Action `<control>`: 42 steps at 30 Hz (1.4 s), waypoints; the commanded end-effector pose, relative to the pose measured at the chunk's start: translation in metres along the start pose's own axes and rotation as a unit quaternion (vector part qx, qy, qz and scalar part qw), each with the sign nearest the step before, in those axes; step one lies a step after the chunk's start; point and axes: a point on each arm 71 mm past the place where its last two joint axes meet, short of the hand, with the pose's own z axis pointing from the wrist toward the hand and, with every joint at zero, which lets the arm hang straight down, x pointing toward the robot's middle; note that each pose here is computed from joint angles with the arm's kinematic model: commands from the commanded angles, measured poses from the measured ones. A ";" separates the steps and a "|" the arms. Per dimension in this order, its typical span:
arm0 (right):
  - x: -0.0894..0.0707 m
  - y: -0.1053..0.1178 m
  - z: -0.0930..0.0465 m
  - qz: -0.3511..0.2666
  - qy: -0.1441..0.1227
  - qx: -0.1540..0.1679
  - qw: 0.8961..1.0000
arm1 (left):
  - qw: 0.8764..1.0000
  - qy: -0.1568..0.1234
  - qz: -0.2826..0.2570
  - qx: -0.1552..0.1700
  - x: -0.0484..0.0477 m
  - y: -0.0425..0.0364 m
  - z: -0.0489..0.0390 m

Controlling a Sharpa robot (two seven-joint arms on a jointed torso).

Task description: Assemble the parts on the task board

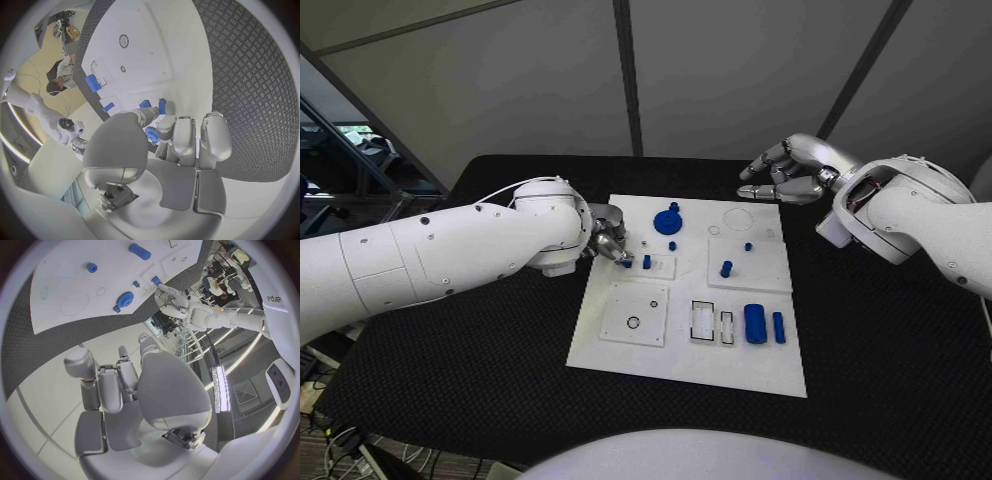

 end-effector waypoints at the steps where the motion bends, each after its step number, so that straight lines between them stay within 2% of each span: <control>1: 0.000 0.001 0.000 -0.001 0.002 -0.004 1.000 | 1.000 0.006 0.012 -0.003 0.0009 0.0001 0.0000; 16: 0.000 0.001 0.000 -0.001 0.002 -0.004 1.000 | 1.000 0.006 0.011 -0.002 0.0008 -0.0028 0.0025; 23: 0.000 0.001 0.000 -0.001 0.002 -0.004 1.000 | 1.000 0.014 0.016 -0.003 0.0030 -0.0041 0.0034; 42: -0.001 0.001 0.000 -0.001 0.002 -0.003 1.000 | 1.000 0.019 0.017 -0.015 0.0027 -0.0012 0.0077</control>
